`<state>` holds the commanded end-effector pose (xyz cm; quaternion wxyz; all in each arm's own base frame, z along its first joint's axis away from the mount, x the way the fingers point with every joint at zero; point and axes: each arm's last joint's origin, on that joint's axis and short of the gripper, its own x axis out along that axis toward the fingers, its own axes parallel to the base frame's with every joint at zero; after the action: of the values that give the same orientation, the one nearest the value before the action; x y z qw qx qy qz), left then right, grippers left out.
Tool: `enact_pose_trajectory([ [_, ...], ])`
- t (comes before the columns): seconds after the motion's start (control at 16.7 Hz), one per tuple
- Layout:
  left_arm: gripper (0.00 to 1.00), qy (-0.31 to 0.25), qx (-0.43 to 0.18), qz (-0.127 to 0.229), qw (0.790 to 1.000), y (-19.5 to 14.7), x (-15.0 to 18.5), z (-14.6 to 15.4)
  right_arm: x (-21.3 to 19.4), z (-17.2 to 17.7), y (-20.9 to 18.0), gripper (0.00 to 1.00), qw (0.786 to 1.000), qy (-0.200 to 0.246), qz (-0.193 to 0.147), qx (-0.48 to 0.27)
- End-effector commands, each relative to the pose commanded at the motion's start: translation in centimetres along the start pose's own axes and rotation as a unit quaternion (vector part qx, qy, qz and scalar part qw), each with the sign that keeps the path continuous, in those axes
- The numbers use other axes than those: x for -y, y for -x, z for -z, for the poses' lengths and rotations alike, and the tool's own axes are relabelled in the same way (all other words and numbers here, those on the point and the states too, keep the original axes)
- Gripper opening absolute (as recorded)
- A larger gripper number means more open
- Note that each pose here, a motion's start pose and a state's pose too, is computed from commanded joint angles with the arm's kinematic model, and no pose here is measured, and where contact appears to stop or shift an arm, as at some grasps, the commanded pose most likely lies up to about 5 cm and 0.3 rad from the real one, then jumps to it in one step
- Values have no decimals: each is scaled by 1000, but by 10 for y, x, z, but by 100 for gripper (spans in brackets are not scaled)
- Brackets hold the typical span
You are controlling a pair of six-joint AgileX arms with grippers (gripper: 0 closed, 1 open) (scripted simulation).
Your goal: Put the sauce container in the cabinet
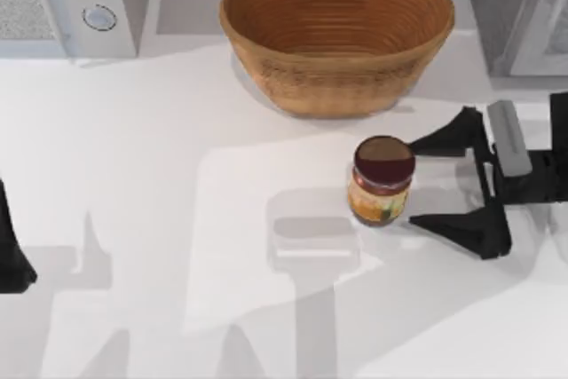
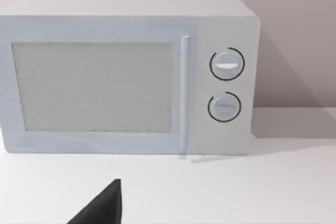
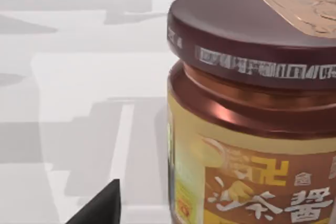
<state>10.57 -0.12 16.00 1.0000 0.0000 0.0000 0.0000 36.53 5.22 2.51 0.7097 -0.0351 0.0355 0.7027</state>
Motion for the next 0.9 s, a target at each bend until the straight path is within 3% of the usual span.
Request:
enact_pose_trajectory([
  [0.48, 100, 0, 0, 0, 1000, 0, 0, 0, 2, 2, -3, 100, 1000, 0, 1, 0],
  [0.9, 100, 0, 0, 0, 1000, 0, 0, 0, 6, 6, -33, 100, 1000, 0, -1, -1],
])
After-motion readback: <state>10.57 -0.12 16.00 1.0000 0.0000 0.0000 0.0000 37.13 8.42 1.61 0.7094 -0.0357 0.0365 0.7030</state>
